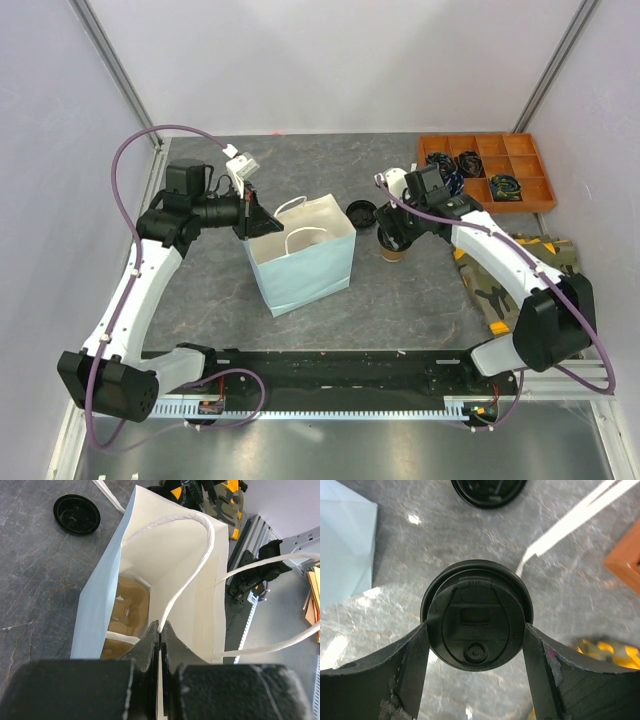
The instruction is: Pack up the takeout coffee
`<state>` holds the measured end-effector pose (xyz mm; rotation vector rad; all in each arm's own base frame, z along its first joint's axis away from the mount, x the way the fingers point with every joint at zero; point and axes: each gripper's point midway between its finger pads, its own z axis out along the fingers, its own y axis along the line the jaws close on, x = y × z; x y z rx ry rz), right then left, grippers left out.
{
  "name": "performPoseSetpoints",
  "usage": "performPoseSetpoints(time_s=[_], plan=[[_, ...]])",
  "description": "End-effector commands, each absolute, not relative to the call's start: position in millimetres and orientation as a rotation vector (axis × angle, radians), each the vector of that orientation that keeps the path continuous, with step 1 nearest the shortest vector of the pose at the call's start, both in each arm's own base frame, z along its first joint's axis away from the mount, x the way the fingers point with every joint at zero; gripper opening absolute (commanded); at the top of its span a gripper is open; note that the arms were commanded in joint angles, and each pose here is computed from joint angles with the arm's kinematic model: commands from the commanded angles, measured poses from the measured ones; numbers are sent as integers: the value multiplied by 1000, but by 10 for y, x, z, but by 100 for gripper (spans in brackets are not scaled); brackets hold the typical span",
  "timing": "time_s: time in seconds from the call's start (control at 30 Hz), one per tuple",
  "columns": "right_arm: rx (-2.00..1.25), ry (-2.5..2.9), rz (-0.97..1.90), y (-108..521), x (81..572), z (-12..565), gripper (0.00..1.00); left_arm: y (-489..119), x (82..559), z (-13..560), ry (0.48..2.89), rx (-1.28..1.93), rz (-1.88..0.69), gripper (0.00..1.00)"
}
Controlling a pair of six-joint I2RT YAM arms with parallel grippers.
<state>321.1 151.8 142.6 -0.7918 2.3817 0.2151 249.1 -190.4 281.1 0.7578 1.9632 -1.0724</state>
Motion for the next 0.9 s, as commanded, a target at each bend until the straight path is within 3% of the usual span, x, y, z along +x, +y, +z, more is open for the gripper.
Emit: performPoseSetpoints(time_s=[0.0, 0.37, 0.6, 0.87], plan=[[-778, 2242, 318, 1755, 3409, 1517, 25, -1907, 2531, 2965, 1909, 756, -1046, 2], [-808, 2221, 319, 1761, 3400, 1281, 30, -1918, 2553, 2930, 1921, 755, -1058, 2], [-786, 2234, 330, 1770, 3409, 1279, 62, -1925, 2570, 2915, 1926, 756, -1063, 2], [-760, 2228, 335, 1783, 3425, 1229, 70, -1929, 2585, 2906, 1928, 758, -1065, 2]])
